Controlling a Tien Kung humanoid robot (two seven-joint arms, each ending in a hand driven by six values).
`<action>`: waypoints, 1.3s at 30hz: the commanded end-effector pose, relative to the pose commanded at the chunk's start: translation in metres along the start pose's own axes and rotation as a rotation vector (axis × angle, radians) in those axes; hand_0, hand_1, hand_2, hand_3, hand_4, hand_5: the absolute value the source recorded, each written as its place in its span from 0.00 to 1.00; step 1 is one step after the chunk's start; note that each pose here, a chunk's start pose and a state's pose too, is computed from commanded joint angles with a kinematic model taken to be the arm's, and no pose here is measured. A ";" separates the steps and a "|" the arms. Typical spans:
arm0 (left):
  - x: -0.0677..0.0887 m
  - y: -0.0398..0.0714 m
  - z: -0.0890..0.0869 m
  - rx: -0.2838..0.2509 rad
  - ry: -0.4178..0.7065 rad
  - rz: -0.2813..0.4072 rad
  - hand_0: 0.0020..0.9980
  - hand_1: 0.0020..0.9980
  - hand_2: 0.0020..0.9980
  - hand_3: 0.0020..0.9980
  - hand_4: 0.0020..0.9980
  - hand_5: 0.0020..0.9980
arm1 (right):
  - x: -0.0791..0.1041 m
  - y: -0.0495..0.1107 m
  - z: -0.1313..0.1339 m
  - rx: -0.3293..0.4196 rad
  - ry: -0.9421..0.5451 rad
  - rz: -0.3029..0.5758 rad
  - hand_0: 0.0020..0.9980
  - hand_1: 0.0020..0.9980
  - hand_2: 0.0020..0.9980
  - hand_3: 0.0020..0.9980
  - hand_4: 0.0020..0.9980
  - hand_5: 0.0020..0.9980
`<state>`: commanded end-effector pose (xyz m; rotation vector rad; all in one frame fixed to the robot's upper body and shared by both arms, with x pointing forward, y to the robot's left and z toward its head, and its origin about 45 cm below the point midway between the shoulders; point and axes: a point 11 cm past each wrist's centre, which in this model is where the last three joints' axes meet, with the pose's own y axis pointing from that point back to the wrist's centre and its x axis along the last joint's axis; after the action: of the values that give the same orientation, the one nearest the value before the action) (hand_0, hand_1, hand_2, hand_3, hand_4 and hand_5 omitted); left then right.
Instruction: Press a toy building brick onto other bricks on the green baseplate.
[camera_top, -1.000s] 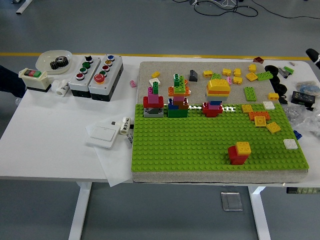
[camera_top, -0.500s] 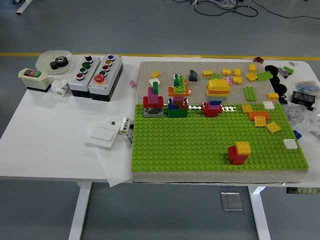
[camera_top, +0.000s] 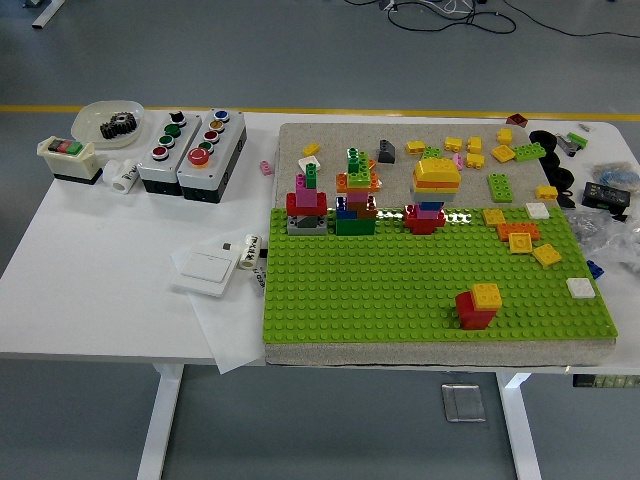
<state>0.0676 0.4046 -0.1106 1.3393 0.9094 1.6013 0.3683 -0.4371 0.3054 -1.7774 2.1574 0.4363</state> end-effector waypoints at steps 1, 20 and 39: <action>0.000 0.000 0.000 -0.001 0.000 0.000 0.81 0.89 0.90 0.75 0.79 0.77 | -0.001 0.000 0.002 -0.016 0.022 -0.015 0.89 0.83 0.86 0.88 1.00 1.00; 0.000 0.000 -0.001 0.001 0.001 0.002 0.81 0.88 0.90 0.75 0.79 0.77 | -0.009 0.004 0.030 -0.111 0.285 -0.162 0.96 0.85 0.87 0.90 1.00 1.00; 0.001 0.000 -0.001 0.000 -0.003 0.001 0.81 0.88 0.90 0.75 0.79 0.76 | -0.013 0.006 0.040 -0.085 0.376 -0.202 1.00 0.90 0.91 0.95 1.00 1.00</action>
<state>0.0665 0.4055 -0.1105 1.3425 0.9068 1.5993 0.3671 -0.4075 0.2748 -2.2496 2.1857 0.1552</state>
